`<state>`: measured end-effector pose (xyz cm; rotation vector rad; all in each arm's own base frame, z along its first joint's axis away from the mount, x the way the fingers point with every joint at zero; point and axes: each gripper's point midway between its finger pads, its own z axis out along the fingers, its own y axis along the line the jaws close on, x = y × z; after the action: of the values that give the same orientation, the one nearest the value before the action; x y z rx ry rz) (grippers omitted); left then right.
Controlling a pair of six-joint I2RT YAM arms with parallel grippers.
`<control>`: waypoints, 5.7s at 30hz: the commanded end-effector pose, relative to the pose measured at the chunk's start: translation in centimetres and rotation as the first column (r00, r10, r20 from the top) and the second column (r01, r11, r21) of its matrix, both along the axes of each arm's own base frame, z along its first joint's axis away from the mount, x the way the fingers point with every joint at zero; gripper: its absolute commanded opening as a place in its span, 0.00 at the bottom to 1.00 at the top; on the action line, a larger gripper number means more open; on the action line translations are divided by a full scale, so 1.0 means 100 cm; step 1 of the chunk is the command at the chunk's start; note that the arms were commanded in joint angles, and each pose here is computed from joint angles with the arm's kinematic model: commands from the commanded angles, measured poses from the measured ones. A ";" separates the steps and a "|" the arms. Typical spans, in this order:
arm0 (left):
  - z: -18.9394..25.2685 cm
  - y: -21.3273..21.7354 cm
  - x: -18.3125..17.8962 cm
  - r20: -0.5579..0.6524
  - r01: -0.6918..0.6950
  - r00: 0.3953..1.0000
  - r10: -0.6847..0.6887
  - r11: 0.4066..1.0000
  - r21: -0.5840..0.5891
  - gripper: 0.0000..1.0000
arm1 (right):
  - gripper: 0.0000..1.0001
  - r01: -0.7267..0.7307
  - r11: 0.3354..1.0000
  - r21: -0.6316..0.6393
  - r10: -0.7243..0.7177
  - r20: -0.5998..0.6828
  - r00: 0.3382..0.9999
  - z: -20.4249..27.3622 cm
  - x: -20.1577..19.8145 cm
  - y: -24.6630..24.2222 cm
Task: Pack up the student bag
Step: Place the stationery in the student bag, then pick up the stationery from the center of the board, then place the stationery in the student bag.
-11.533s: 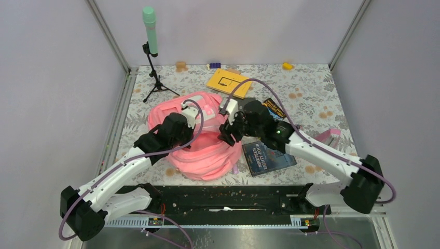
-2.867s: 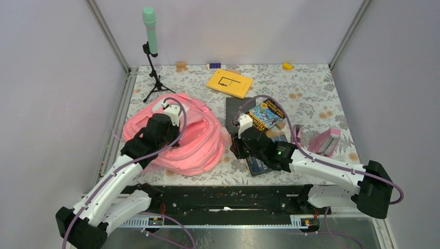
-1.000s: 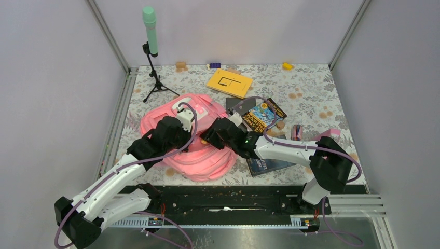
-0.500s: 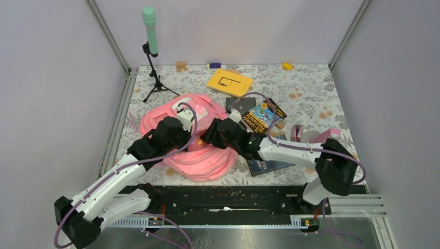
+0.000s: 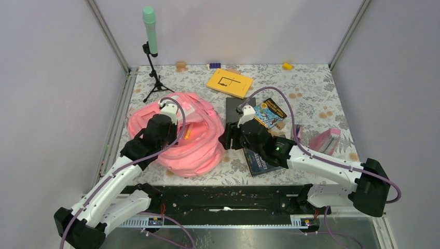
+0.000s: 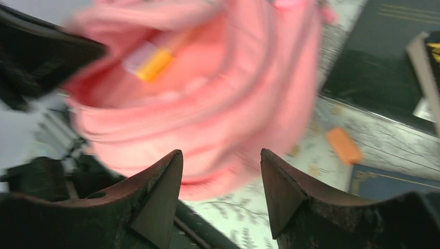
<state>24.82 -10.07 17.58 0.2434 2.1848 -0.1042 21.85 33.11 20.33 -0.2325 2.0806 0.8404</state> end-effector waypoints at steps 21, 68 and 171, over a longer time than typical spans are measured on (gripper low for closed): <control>0.053 0.059 0.014 0.228 -0.292 0.930 0.288 0.956 -0.015 0.00 | 0.62 -0.263 0.799 -0.540 0.242 -0.112 0.964 -0.139 0.050 -0.049; 0.051 0.045 0.015 0.219 -0.217 0.951 0.218 0.976 -0.032 0.00 | 0.00 -0.336 0.713 -0.615 0.173 -0.310 0.935 -0.198 0.020 -0.048; 0.030 -0.099 -0.030 0.069 0.444 0.896 -0.439 0.878 -0.178 0.88 | 0.59 0.195 0.981 0.012 -0.196 0.046 0.980 -0.004 0.008 -0.039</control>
<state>21.09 -19.06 16.16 0.6579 2.1927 -0.5026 23.85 30.16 17.09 -0.0708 2.1154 0.7382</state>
